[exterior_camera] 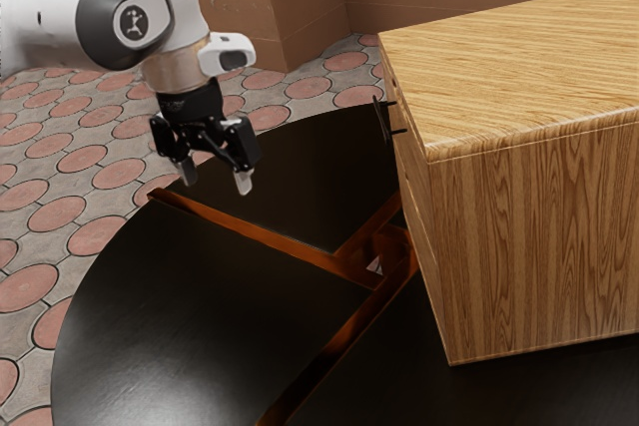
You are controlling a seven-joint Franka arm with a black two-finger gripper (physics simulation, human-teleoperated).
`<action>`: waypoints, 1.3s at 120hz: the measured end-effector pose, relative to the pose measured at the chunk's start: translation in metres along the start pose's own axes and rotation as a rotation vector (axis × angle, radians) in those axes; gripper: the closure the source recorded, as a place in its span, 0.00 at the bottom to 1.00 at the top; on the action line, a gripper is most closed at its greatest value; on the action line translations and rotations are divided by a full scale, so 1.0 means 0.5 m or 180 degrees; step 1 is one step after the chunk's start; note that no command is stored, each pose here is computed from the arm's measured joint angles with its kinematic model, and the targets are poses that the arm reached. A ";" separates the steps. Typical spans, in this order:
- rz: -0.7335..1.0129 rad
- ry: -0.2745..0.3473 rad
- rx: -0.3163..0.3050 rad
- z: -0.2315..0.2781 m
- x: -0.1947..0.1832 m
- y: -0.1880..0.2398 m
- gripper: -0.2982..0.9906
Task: Pull the drawer handle with one arm to open the drawer
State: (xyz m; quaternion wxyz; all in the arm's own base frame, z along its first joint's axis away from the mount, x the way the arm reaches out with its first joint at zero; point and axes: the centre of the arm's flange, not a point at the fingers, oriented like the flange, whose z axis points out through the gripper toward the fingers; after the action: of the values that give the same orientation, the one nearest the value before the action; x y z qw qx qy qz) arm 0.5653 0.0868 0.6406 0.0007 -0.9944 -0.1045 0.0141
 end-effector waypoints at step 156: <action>-0.1382 0.0599 -0.0634 -0.118 -0.012 -0.011 0.23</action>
State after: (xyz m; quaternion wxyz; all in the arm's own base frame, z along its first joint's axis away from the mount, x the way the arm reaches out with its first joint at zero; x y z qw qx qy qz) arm 0.5600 0.0912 0.6995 -0.0844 -0.9408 -0.3160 -0.0894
